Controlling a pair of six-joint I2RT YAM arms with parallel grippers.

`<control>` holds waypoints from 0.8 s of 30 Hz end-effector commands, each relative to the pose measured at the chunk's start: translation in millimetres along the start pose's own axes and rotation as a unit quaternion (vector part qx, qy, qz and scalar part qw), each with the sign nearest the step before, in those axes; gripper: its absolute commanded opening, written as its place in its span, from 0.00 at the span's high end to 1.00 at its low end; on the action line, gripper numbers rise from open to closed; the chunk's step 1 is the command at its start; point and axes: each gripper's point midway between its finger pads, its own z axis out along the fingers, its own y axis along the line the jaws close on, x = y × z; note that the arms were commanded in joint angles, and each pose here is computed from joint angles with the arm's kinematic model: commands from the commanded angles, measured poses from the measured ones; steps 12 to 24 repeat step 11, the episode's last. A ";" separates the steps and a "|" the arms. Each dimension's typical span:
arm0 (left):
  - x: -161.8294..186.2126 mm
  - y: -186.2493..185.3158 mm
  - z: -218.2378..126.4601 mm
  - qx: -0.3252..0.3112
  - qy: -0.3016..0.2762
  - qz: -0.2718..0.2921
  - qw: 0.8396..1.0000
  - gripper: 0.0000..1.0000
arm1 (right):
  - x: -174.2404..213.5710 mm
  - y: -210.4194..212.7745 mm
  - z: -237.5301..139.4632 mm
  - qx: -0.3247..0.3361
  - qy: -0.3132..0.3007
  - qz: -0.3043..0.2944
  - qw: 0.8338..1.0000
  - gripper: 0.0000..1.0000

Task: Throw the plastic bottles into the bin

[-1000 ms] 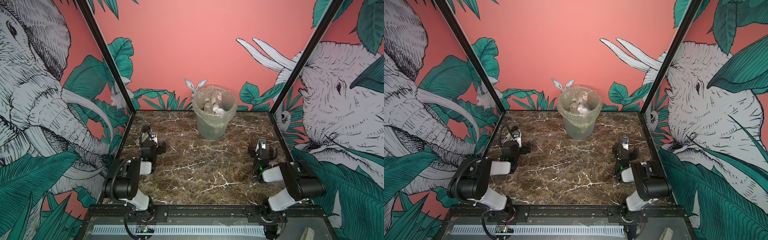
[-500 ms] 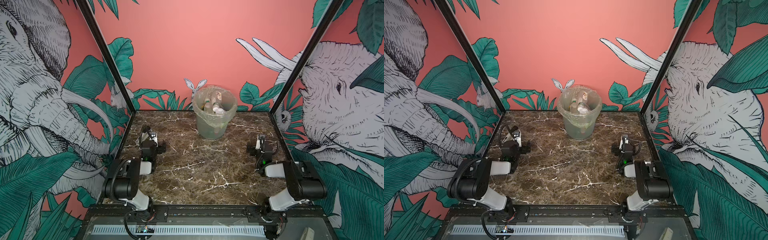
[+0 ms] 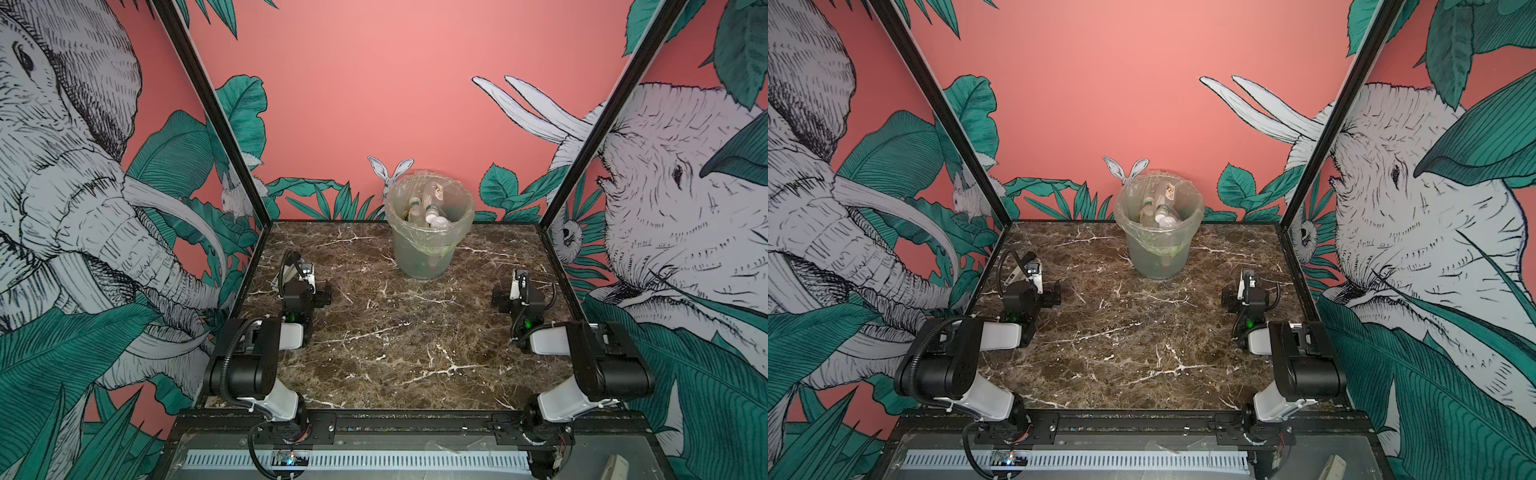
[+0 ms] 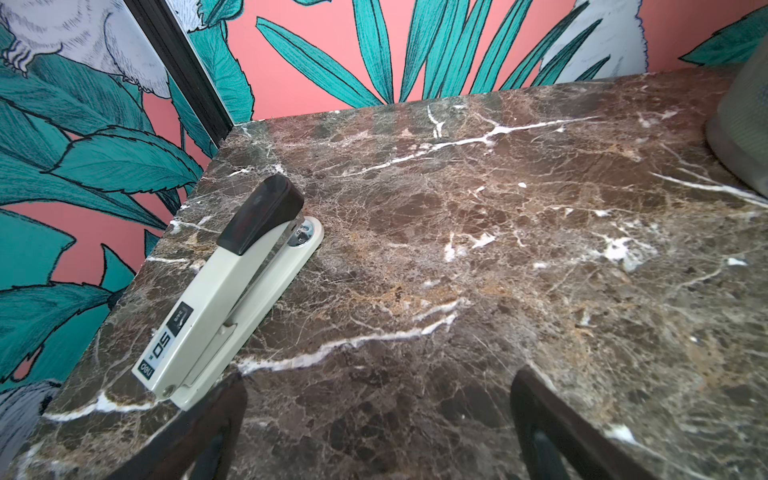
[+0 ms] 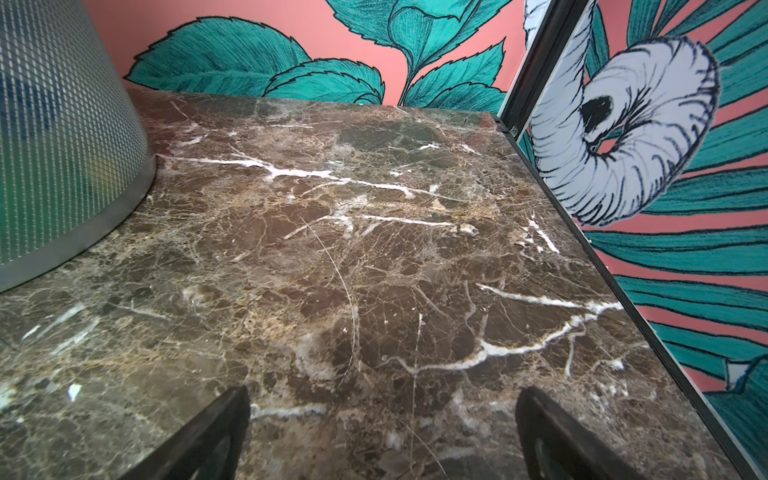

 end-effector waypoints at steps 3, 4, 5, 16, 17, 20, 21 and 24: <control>-2.3 -1.6 -2.8 0.004 -0.010 0.007 1.000 0.00 | -14.1 2.6 -0.3 -0.006 -0.021 -0.002 1.000 0.01; -2.6 -1.6 -3.0 0.004 -0.011 0.007 1.000 0.01 | -14.0 2.5 -0.1 -0.006 -0.021 -0.002 1.000 0.01; -2.2 -1.7 -2.9 0.004 -0.010 0.007 1.000 0.00 | -14.6 2.3 -0.2 -0.006 -0.022 -0.002 1.000 0.01; -1.9 -1.8 -3.1 0.005 -0.010 0.006 1.000 0.00 | -16.0 9.9 0.7 -0.029 -0.021 -0.009 0.999 0.01; -1.9 -1.8 -3.1 0.005 -0.010 0.006 1.000 0.00 | -16.0 9.9 0.7 -0.029 -0.021 -0.009 0.999 0.01; -1.9 -1.8 -3.1 0.005 -0.010 0.006 1.000 0.00 | -16.0 9.9 0.7 -0.029 -0.021 -0.009 0.999 0.01; -1.9 -1.8 -3.1 0.005 -0.010 0.006 1.000 0.00 | -16.0 9.9 0.7 -0.029 -0.021 -0.009 0.999 0.01; -1.9 -1.8 -3.1 0.005 -0.010 0.006 1.000 0.00 | -16.0 9.9 0.7 -0.029 -0.021 -0.009 0.999 0.01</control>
